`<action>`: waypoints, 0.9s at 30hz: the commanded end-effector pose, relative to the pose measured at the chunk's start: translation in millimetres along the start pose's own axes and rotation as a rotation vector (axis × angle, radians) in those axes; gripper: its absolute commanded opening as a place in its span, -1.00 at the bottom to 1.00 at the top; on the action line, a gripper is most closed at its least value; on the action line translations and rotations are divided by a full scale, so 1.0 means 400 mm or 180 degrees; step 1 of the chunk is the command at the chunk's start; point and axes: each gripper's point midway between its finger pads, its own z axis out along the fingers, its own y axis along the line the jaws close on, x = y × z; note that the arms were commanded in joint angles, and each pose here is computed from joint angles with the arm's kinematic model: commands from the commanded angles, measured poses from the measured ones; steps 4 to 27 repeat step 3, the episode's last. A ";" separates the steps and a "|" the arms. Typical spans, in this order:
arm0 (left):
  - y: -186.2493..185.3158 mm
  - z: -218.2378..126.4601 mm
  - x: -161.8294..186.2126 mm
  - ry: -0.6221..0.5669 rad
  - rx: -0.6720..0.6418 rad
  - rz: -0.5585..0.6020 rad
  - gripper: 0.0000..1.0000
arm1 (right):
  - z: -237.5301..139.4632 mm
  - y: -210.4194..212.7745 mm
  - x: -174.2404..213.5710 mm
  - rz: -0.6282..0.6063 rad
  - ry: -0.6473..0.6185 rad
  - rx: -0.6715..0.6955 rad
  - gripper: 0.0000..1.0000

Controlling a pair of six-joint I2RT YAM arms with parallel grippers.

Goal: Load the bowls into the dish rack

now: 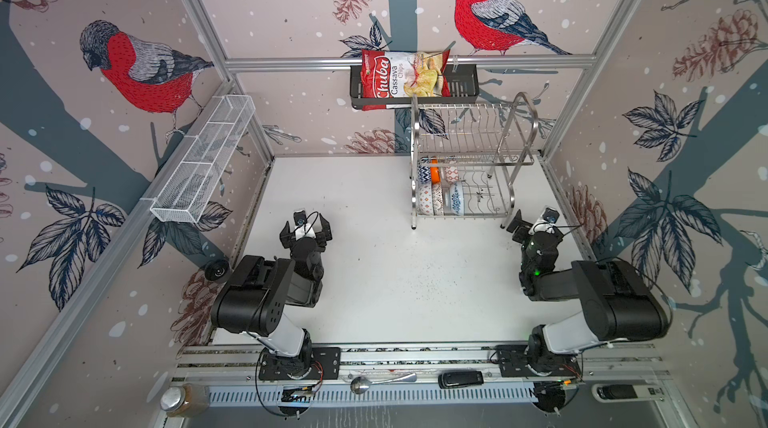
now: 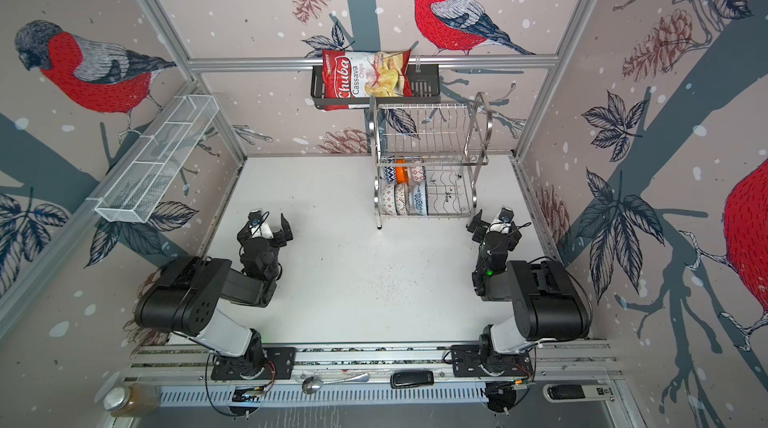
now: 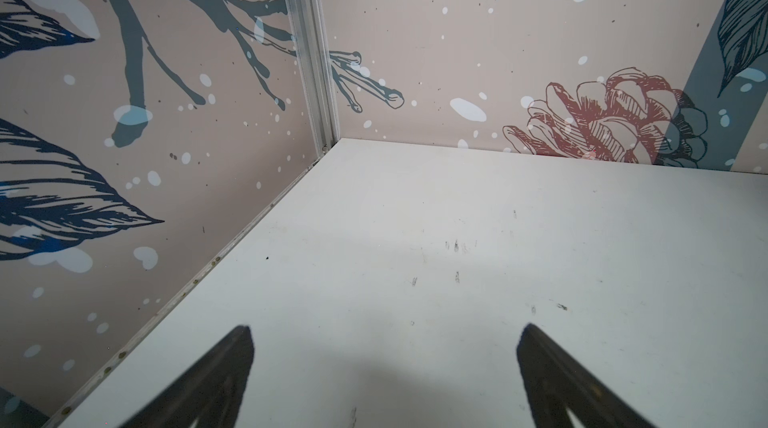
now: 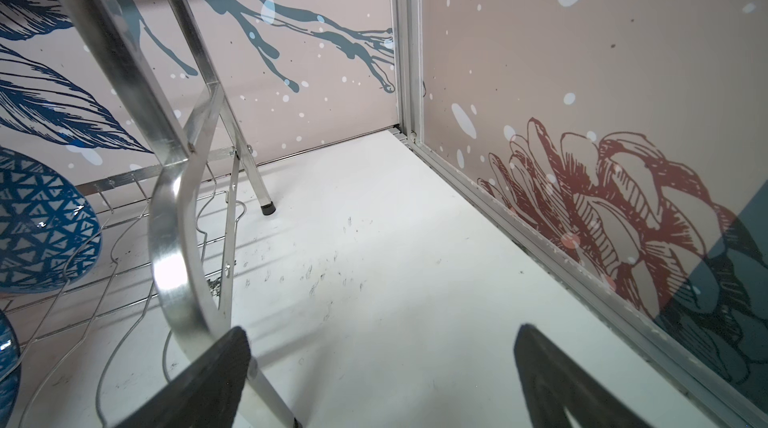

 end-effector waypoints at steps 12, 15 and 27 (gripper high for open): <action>0.003 0.000 -0.025 -0.0127 -0.0021 -0.0035 0.98 | -0.001 -0.001 -0.007 0.0027 -0.0037 0.0013 0.99; 0.003 0.000 -0.025 -0.0127 -0.0021 -0.0035 0.98 | -0.001 -0.001 -0.007 0.0027 -0.0037 0.0013 0.99; 0.003 0.000 -0.025 -0.0127 -0.0021 -0.0035 0.98 | -0.001 -0.001 -0.007 0.0027 -0.0037 0.0013 0.99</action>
